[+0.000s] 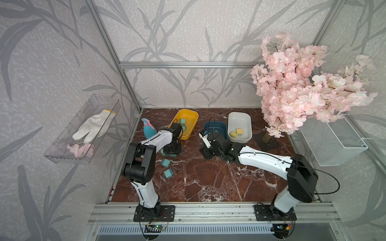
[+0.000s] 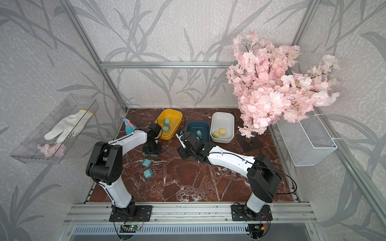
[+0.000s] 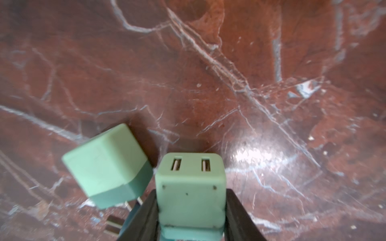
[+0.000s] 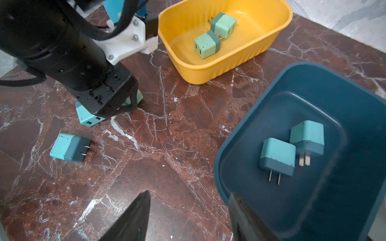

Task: Place the plugs by color into the storage box
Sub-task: Pick up the plug from the center of the board, then place the plug in the storage box.

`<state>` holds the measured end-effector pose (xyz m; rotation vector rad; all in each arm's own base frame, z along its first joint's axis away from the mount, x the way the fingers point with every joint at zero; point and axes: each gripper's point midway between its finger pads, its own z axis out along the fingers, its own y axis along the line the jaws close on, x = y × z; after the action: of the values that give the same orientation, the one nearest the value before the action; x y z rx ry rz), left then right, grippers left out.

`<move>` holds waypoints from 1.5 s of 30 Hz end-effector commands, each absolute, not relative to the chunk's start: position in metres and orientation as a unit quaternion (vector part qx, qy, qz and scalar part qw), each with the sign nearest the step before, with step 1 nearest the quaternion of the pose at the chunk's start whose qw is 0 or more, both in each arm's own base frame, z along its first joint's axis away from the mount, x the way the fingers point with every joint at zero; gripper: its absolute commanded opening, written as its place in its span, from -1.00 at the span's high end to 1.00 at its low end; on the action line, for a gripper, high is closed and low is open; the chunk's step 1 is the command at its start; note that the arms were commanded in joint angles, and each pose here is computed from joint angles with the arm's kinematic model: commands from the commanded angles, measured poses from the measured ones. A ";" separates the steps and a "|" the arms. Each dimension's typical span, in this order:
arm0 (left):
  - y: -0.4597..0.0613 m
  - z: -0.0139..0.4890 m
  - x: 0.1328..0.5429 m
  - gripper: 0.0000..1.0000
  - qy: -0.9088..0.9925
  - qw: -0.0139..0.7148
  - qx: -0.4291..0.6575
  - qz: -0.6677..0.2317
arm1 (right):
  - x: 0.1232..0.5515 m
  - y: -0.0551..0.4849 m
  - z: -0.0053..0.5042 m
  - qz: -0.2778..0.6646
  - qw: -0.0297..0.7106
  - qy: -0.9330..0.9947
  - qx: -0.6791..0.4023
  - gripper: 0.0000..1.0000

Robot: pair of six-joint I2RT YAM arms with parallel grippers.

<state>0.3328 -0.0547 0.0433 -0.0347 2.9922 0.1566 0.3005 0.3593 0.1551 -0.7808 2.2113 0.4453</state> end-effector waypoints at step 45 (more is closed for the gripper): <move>-0.138 0.076 0.557 0.34 0.977 0.198 0.076 0.029 | 0.304 0.340 0.167 0.238 0.366 0.861 -0.261 -0.31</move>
<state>0.5571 -0.1407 0.0768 0.2314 2.7227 0.0671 0.3021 0.3361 0.1685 -0.6842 2.2111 0.5848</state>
